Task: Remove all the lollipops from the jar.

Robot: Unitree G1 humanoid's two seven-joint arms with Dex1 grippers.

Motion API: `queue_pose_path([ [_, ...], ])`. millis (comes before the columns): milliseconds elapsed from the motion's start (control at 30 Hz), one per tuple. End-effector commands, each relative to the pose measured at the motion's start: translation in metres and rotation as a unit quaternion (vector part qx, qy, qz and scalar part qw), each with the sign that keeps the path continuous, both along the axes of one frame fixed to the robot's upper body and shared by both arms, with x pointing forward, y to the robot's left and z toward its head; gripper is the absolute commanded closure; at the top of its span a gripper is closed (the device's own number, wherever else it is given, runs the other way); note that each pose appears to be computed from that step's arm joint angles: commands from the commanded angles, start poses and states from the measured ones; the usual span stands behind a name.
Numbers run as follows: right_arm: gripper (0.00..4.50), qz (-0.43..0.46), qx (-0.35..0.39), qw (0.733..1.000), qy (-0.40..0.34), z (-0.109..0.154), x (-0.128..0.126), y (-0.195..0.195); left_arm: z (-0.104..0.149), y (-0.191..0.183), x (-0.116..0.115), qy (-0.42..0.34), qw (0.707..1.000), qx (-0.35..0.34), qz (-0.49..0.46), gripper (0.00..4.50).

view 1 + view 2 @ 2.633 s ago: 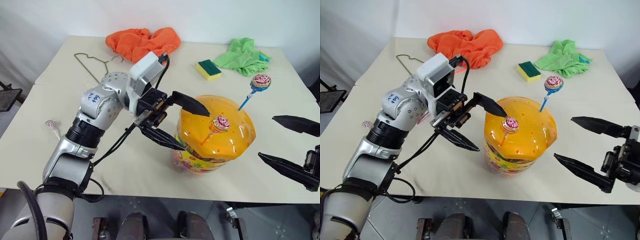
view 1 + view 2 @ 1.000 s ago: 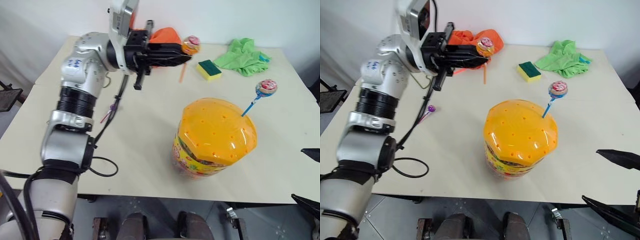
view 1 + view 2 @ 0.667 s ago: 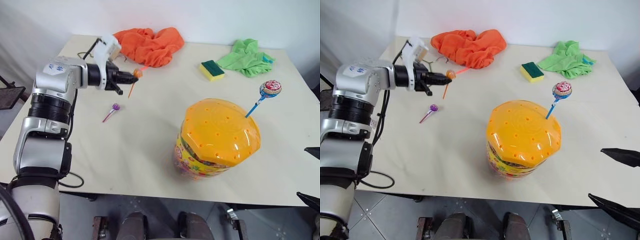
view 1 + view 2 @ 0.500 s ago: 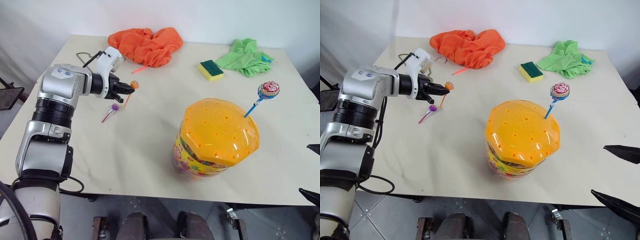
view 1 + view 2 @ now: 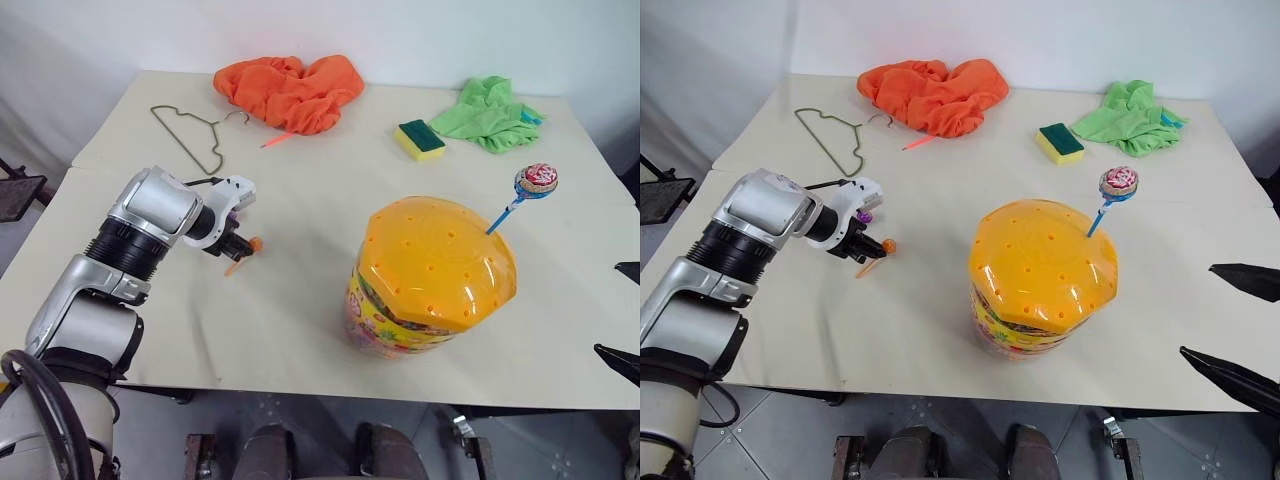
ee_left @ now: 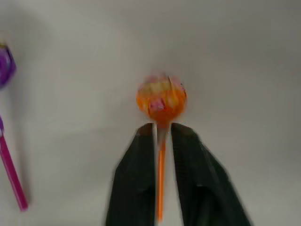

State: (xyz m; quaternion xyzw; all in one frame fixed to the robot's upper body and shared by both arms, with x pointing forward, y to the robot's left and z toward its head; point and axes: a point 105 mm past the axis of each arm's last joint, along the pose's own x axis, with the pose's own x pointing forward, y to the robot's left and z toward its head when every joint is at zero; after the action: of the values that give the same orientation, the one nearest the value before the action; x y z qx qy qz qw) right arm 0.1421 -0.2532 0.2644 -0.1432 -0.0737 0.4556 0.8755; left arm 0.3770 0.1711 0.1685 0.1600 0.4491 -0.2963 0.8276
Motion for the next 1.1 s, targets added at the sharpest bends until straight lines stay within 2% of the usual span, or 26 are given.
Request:
queue_pose_path([
  [33, 0.0, -0.003, -0.004, 1.0, -0.006, 0.001, -0.001, 0.0, 0.013, -0.003, -0.002, -0.013, 1.0, -0.003, -0.016, 2.75],
  [133, 0.0, -0.005, -0.007, 1.0, -0.006, 0.002, 0.0, 0.0, 0.025, -0.006, -0.004, -0.027, 0.999, -0.01, -0.036, 1.89],
  [333, 0.0, -0.016, -0.012, 1.0, -0.021, 0.012, 0.001, -0.003, 0.08, -0.019, -0.018, -0.099, 0.982, -0.092, -0.129, 0.02],
  [467, 0.0, -0.035, -0.017, 0.999, -0.024, 0.017, 0.006, -0.006, 0.103, -0.026, -0.019, -0.145, 0.962, -0.163, -0.166, 0.02],
  [533, 0.0, -0.039, -0.019, 0.999, -0.023, 0.019, 0.009, -0.003, 0.119, -0.034, -0.019, -0.196, 0.934, -0.221, -0.204, 0.02],
  [600, 0.0, -0.047, -0.021, 0.999, -0.018, 0.025, 0.018, 0.005, 0.139, -0.043, -0.021, -0.269, 0.88, -0.304, -0.248, 0.02],
  [667, 0.0, -0.044, -0.017, 0.999, -0.02, 0.031, 0.024, 0.013, 0.146, -0.048, -0.033, -0.301, 0.825, -0.366, -0.308, 0.02],
  [800, 0.0, -0.031, 0.009, 0.999, -0.015, 0.041, 0.034, 0.032, 0.145, -0.052, -0.067, -0.299, 0.726, -0.433, -0.443, 0.02],
  [1033, 0.0, 0.019, 0.041, 0.999, 0.004, 0.04, 0.05, 0.063, 0.128, -0.058, -0.082, -0.266, 0.672, -0.457, -0.519, 0.02],
  [1100, 0.0, 0.028, 0.047, 0.998, 0.009, 0.038, 0.055, 0.069, 0.127, -0.061, -0.083, -0.264, 0.669, -0.461, -0.52, 0.02],
])
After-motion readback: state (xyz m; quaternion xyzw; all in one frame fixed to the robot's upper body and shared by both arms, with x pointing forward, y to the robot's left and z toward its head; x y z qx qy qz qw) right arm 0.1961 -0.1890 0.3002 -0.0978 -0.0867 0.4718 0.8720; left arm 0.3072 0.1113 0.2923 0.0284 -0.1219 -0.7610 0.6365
